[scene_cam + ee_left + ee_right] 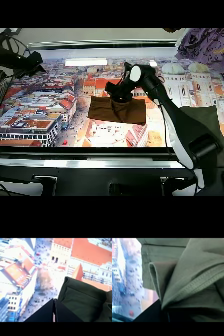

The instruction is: Fold the clothes and pants, and hang the long-sleeved shirts on hangers.

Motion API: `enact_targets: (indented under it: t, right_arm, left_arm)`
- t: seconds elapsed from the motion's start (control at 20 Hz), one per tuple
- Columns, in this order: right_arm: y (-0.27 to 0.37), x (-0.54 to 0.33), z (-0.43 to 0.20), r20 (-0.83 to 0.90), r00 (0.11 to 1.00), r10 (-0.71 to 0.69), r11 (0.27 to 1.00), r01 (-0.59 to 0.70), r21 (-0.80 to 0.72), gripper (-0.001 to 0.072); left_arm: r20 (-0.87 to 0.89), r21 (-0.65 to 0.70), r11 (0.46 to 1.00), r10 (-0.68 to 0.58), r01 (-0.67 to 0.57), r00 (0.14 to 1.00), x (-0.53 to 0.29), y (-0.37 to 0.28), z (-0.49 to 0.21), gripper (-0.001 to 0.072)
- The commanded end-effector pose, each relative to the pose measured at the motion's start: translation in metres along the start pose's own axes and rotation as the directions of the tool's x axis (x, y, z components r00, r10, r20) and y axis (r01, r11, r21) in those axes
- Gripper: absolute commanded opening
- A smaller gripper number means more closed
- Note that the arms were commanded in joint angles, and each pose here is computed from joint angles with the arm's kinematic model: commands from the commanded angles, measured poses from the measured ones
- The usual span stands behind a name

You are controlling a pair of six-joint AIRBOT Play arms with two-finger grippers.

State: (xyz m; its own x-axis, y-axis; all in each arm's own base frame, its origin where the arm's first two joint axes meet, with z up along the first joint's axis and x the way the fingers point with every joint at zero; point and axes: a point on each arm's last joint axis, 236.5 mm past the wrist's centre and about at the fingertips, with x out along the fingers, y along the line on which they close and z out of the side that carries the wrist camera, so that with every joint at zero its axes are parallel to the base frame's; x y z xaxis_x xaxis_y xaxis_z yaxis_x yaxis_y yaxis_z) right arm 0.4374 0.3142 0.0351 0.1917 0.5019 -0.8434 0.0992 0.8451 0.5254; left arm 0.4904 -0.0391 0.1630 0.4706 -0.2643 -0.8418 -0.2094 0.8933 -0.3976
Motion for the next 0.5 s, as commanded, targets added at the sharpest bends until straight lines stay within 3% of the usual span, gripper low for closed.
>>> enact_targets:
  t: [0.0,0.3,0.4,0.45]
  right_arm:
    - [0.008,0.028,0.005,0.012,0.999,0.039,0.998,-0.040,0.050,0.0023]
    - [0.020,0.041,0.023,0.072,0.991,0.110,0.987,-0.118,0.113,0.0030]
    - [0.036,0.037,0.022,0.069,0.982,0.178,0.976,-0.186,0.116,0.0226]
    - [0.048,0.033,0.016,0.046,0.973,0.226,0.969,-0.230,0.092,0.0289]
  left_arm:
    - [0.007,-0.006,1.000,0.019,-0.019,1.000,-0.007,0.015,0.004,0.0017]
    - [-0.021,-0.009,1.000,0.026,-0.026,0.999,0.000,0.019,-0.003,0.0018]
    - [-0.022,-0.010,1.000,0.026,-0.026,0.999,0.001,0.019,-0.003,0.0017]
    - [-0.022,-0.010,1.000,0.026,-0.026,0.999,0.001,0.019,-0.003,0.0018]
